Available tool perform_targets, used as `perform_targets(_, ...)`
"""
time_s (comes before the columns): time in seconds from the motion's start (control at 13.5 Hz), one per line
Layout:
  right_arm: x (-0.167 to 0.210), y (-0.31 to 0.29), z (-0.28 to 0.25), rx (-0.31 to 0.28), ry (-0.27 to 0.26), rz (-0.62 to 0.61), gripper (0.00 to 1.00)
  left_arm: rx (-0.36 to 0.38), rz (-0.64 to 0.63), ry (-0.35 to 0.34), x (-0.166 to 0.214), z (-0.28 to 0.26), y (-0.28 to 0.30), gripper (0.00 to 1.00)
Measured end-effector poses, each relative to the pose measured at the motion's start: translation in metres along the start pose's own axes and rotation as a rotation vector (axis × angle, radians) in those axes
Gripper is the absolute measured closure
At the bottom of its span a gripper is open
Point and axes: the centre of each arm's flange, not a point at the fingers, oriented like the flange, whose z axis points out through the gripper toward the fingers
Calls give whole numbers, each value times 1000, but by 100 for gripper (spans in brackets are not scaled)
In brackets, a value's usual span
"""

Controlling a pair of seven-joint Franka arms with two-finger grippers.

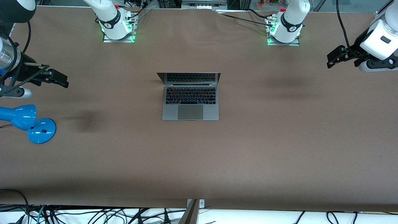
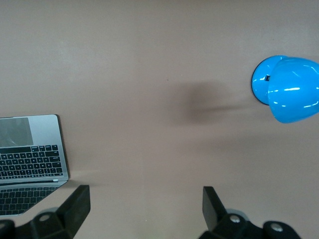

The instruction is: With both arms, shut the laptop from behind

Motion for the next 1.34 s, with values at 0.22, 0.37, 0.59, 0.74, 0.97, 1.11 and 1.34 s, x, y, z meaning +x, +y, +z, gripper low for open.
perform_targets(0.22, 0, 0, 0, 0, 0, -1, 0, 1, 6, 0, 0, 0, 3, 0)
perform_targets(0.37, 0, 0, 0, 0, 0, -1, 0, 1, 11, -2, -1, 1, 6, 0)
perform_targets(0.59, 0, 0, 0, 0, 0, -1, 0, -75, 28, -52, -4, 7, 24, 0)
perform_targets(0.74, 0, -1, 0, 0, 0, -2, 0, -113, 28, -85, -7, 13, 48, 0)
perform_targets(0.97, 0, -1, 0, 0, 1, -2, 0, -80, 17, -143, -27, 25, 118, 0)
perform_targets(1.11, 0, -2, 0, 0, 1, -3, 0, -47, 9, -167, -46, 35, 171, 0)
perform_targets(1.34, 1, -5, 5, 1, -13, -11, 0, -33, -11, -170, -58, 48, 216, 0)
